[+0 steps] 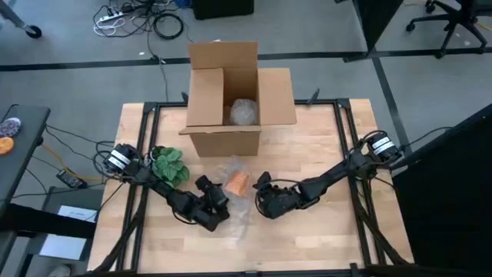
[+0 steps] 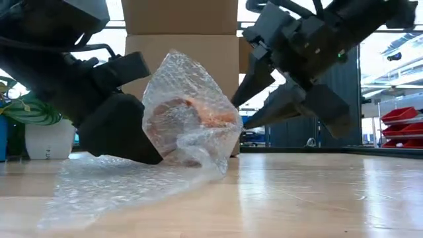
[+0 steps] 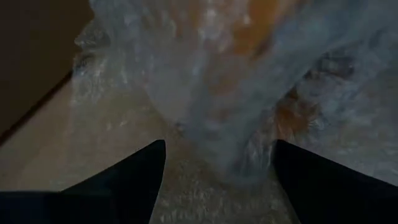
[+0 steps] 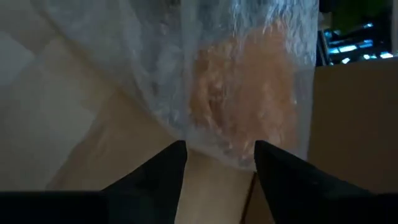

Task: Wrap mug
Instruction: Wrap the orange mug with the bubble wrap

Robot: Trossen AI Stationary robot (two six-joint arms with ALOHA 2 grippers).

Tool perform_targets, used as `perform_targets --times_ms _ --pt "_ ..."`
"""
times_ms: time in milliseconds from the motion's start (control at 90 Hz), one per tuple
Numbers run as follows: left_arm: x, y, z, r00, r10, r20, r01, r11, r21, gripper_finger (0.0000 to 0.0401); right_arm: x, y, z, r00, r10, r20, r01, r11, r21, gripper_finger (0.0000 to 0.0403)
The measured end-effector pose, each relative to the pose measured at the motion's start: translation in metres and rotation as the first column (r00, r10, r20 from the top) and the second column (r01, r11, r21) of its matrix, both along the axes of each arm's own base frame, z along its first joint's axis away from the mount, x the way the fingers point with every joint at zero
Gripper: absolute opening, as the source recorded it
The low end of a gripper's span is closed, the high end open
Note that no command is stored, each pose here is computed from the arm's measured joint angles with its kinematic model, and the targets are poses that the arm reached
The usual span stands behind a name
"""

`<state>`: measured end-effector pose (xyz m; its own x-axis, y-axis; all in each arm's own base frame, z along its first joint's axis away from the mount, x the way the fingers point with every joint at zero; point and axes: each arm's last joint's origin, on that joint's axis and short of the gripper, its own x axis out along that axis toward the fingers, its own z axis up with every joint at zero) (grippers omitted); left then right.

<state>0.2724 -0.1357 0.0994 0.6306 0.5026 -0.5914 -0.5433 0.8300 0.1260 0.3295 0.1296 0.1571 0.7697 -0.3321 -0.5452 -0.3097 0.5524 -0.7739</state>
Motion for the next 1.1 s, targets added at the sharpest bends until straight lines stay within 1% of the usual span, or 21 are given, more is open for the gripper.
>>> perform_targets --times_ms 133,178,278,367,433,478,544,622,733,767,967,1033,1100 --pt "0.002 0.002 0.0 1.0 0.0 -0.001 0.0 1.0 0.0 0.0284 0.004 -0.003 0.002 0.998 0.061 0.002 -0.061 0.998 0.021 0.0171" --pt "0.002 0.002 0.001 1.0 -0.008 -0.002 0.008 1.0 0.005 0.0284 0.007 -0.004 -0.002 0.996 0.086 -0.009 -0.086 0.996 0.009 0.0171" --pt "0.004 0.002 0.001 1.0 -0.017 0.002 0.017 1.0 0.008 0.0284 0.013 -0.003 -0.019 0.992 0.119 -0.049 -0.123 0.988 -0.089 0.0171" --pt "0.005 0.002 0.001 1.0 -0.02 0.008 0.02 1.0 -0.001 0.0284 0.022 -0.001 -0.034 0.994 0.106 -0.012 -0.106 0.976 -0.192 0.0168" --pt "0.005 0.002 0.001 1.0 -0.025 0.009 0.025 1.0 -0.007 0.0284 0.027 0.002 -0.041 0.995 0.092 0.033 -0.08 0.961 -0.264 0.016" --pt "0.005 0.002 0.001 1.0 -0.028 0.007 0.028 1.0 -0.01 0.0284 0.03 0.006 -0.042 0.993 0.089 0.084 -0.061 0.955 -0.289 0.0151" --pt "0.005 0.002 0.001 0.999 -0.032 0.001 0.032 0.999 -0.009 0.0284 0.031 0.009 -0.043 0.99 0.099 0.101 -0.062 0.947 -0.315 0.013" --pt "0.005 0.002 0.001 0.999 -0.045 -0.011 0.045 0.999 0.0 0.0284 0.03 0.011 -0.043 0.989 0.1 0.105 -0.062 0.946 -0.319 0.0095" --pt "0.005 0.002 0.001 0.998 -0.054 -0.023 0.055 0.998 0.011 0.0284 0.029 0.011 -0.043 0.992 0.076 0.098 -0.039 0.94 -0.34 0.0029" --pt "0.005 0.002 0.001 0.998 -0.061 -0.03 0.062 0.998 0.019 0.0284 0.029 0.011 -0.043 0.993 0.065 0.098 -0.028 0.938 -0.345 0.0019" --pt "0.0 0.002 0.0 0.993 -0.079 -0.091 0.081 0.997 0.012 0.0284 0.023 0.016 -0.035 0.992 0.012 0.128 0.028 0.951 -0.307 0.0016" --pt "0.0 -0.001 0.003 0.99 -0.093 -0.109 0.092 0.996 -0.009 0.0284 0.018 0.018 -0.027 0.99 -0.012 0.141 0.048 0.966 -0.254 0.0016" --pt "-0.001 -0.005 0.01 0.984 -0.113 -0.14 0.112 0.994 -0.019 0.0284 0.011 0.019 -0.017 0.987 -0.05 0.152 0.075 0.984 -0.164 0.0016"
